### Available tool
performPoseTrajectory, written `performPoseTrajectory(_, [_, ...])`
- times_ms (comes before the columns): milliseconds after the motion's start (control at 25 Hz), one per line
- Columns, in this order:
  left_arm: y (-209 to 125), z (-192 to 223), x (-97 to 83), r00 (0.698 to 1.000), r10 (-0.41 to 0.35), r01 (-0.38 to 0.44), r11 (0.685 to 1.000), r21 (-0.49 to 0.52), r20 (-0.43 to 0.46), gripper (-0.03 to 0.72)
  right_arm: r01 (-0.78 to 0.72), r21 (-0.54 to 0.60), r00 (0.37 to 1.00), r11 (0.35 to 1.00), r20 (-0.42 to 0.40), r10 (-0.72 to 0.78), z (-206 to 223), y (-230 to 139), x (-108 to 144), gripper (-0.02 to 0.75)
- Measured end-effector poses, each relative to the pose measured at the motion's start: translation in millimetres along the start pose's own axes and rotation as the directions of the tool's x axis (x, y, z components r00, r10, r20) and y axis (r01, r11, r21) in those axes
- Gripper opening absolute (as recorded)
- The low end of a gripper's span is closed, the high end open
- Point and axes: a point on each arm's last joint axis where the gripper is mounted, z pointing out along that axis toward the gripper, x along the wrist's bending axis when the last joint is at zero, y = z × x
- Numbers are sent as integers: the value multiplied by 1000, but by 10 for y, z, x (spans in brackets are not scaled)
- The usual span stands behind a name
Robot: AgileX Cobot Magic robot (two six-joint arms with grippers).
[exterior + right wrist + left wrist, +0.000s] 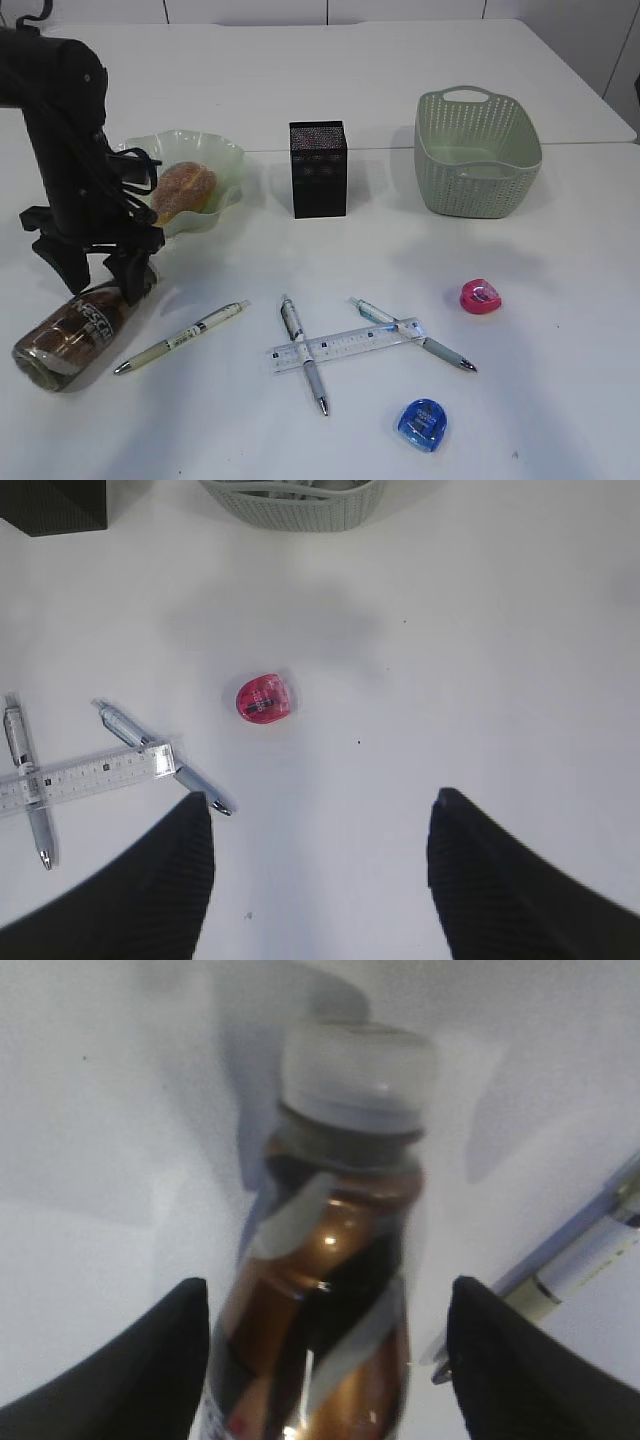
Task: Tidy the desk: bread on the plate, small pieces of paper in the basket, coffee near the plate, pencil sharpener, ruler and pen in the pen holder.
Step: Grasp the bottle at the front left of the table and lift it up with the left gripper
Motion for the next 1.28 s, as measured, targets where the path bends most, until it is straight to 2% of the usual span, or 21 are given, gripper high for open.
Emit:
performPoseTrajectory(280, [23,108,29,999,13,-12,1000,24,-31,522,0,-2,1000,1000,0,0,0,2,0,521])
performPoseTrajectory(920, [23,108,36,999,18,-17,1000,24,-39,521,0,2,1000,1000,0,0,0,-2,0,521])
performPoseTrajectory(1280, [47,263,42,999,22,-19,998,61,-45,520,0,2,1000,1000,0,0,0,-2,0,520])
